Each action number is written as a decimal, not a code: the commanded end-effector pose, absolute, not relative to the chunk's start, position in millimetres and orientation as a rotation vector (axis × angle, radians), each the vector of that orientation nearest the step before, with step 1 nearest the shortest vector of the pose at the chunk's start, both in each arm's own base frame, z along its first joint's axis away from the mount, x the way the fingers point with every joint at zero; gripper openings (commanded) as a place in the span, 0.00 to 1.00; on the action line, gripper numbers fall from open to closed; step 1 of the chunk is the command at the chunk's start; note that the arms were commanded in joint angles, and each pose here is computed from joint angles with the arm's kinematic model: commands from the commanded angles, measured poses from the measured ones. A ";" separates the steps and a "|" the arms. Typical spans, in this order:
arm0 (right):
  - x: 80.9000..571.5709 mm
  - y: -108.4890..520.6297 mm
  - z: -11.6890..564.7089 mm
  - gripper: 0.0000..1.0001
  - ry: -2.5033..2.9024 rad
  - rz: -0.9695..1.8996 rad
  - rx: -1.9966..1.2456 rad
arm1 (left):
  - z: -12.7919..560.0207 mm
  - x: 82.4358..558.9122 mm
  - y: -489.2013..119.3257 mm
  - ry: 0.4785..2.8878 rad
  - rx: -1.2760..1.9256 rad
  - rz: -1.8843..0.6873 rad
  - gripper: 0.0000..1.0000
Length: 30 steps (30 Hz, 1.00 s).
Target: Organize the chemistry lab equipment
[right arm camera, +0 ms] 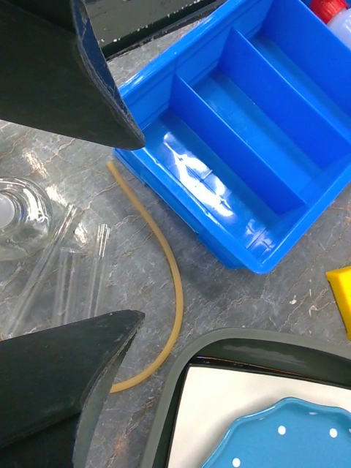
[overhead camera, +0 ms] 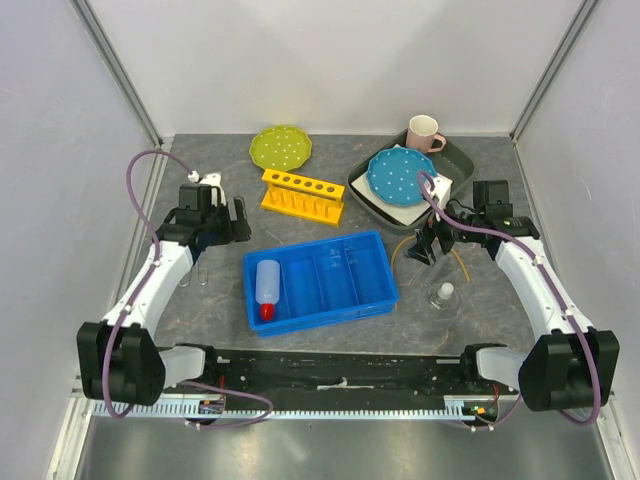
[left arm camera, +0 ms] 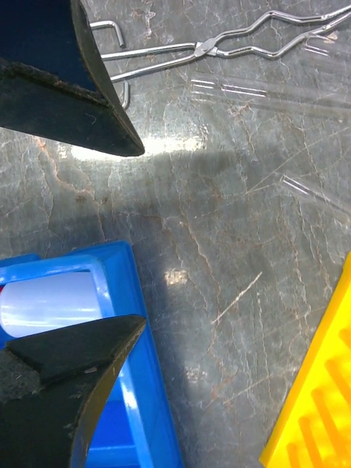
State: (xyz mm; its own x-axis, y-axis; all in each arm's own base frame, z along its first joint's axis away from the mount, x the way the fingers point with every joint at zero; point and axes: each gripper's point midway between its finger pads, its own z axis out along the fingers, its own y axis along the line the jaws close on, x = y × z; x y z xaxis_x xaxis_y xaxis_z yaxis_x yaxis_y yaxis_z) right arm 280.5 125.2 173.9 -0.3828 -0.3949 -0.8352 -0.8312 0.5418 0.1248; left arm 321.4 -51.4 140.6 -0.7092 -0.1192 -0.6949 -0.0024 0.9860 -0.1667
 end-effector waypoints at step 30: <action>278.3 138.3 179.8 0.98 1.934 0.807 -0.994 | 148.9 405.1 -28.9 2.348 -0.148 -0.218 0.86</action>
State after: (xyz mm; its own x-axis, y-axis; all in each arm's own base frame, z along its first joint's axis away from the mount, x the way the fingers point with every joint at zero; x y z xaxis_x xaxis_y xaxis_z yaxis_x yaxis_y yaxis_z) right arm 276.5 133.0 175.0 -0.4047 -0.3595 -0.8409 -0.8368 0.5164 0.1820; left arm 406.1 -29.9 122.1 -0.7497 -0.1829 -0.6360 -0.0696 0.9775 -0.1990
